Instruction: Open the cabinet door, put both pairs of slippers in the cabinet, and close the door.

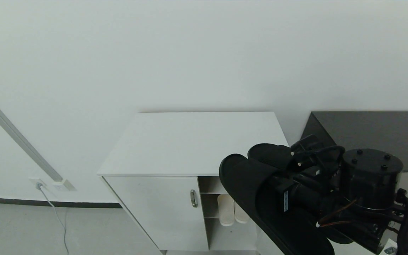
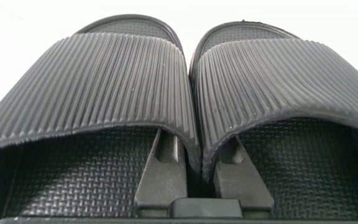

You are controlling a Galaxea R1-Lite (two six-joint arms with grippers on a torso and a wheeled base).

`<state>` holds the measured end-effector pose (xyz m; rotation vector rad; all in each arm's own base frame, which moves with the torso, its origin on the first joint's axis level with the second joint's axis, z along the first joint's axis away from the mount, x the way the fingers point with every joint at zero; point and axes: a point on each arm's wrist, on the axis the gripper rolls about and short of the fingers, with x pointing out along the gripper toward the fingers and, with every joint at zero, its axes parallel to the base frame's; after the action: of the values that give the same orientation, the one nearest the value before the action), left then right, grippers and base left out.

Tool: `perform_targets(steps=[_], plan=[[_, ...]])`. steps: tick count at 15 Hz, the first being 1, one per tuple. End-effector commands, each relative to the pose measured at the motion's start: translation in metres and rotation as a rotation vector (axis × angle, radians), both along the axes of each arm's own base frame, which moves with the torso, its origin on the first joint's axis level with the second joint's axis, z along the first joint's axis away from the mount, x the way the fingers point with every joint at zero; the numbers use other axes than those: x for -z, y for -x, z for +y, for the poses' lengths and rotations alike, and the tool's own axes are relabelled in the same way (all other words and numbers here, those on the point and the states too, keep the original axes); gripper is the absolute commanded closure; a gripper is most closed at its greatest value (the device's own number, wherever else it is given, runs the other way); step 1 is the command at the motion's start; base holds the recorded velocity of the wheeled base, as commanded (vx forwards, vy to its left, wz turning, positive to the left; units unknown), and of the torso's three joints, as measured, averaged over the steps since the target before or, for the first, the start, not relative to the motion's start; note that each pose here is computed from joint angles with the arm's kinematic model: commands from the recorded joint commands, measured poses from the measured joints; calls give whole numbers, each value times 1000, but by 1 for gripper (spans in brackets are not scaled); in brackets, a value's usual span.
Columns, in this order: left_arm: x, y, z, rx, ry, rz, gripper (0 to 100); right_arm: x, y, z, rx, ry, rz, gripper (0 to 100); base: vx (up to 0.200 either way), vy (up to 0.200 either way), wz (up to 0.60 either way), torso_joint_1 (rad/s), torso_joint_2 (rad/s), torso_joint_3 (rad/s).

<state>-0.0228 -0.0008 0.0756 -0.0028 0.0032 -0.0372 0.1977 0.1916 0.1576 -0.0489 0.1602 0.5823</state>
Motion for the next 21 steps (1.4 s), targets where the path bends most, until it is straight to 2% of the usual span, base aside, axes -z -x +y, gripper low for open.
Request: perform_targets(steps=[1,7,21], plan=[[0,0,0,0,0,1,100,1,0,1,-4,4,3,100,-200,0,0,7,7,7],[0,0,0,0,0,1,100,1,0,1,-6,1,0,100,-200,0,0,0,4,0],[0,0,0,1,0,0,100,3,5,5,-26,4,3,100,0,0,0,0,0,0]])
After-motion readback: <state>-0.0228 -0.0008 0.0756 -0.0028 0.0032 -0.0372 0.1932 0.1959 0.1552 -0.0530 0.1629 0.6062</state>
